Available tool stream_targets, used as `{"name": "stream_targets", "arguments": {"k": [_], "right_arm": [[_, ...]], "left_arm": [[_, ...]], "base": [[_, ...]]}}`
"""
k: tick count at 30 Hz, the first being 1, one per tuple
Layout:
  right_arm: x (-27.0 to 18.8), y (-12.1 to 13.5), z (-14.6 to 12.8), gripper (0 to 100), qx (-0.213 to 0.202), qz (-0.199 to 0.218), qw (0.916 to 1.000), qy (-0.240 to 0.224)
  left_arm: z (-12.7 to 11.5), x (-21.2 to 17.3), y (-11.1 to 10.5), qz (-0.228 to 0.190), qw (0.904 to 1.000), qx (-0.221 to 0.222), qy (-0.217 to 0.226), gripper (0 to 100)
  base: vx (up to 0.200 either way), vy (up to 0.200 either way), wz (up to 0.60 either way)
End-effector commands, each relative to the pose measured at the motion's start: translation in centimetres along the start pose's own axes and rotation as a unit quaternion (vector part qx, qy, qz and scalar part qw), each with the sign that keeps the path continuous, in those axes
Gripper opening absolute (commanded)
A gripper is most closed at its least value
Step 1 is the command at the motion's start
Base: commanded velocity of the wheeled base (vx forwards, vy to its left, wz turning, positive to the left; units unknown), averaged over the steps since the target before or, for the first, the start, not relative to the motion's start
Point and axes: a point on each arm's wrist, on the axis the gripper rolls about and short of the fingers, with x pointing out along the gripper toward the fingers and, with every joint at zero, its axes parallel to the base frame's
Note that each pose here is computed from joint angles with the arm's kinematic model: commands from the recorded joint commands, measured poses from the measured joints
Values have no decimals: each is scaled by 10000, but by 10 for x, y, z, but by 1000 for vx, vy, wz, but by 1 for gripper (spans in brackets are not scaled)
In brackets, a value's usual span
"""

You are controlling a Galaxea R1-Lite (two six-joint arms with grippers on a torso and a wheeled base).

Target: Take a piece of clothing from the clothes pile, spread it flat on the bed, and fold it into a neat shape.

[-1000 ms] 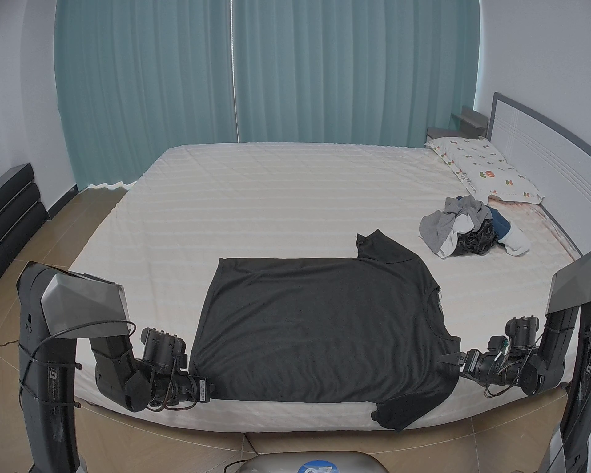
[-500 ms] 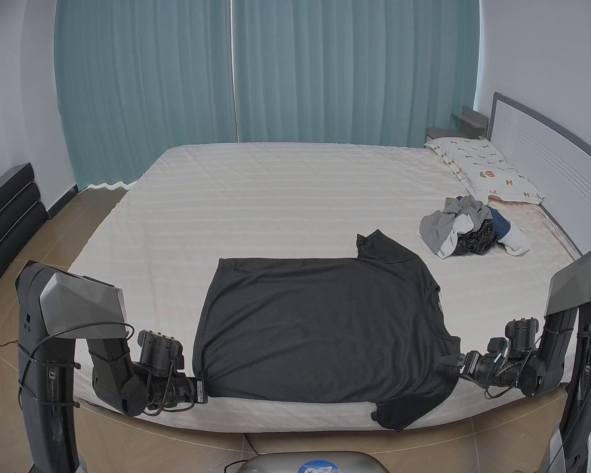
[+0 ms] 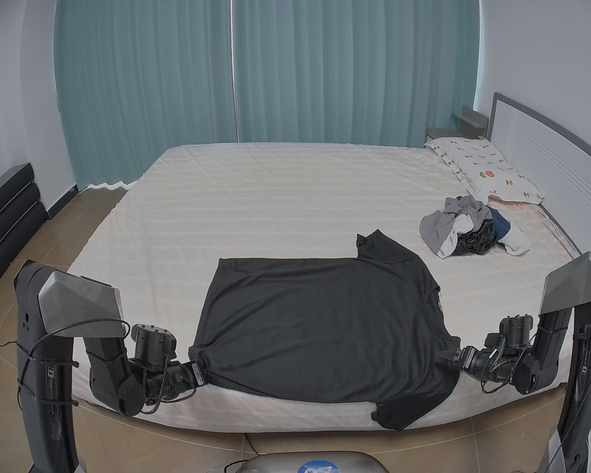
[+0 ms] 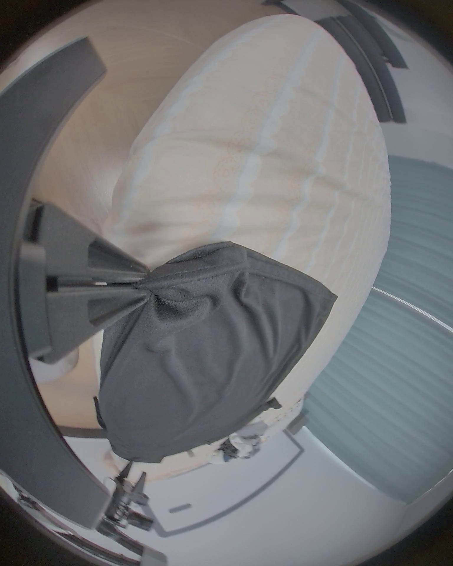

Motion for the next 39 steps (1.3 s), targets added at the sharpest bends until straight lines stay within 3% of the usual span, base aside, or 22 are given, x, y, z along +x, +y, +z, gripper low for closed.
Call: {"name": "stream_targets", "arguments": {"k": [1,5,14,15,24,39], "right_arm": [[13,-3,3,100,-26,-115,9999,-108],[19,-4,6,100,-17,-95,9998,-179],[27,-4,12,100,-61,-123,9995,-276],[28,-4,12,0,-61,-130,9995,-280],[41,3,44,0,-199,-48,9960,-871],[67,21,104,0,-291,-63,9895,-1417]], "left_arm": [[7,0,3,-111,9994,-332,-71,0],[14,-3,1,-379,9960,-792,-185,0],[13,-3,2,-440,9956,-814,-144,0],[13,-4,2,-436,9956,-815,-138,0],[14,-3,2,-447,9955,-826,-149,0],[14,-3,2,-447,9955,-826,-149,0]], "base": [[0,0,0],[0,0,0],[0,0,0],[0,0,0],[0,0,0],[0,0,0]]}}
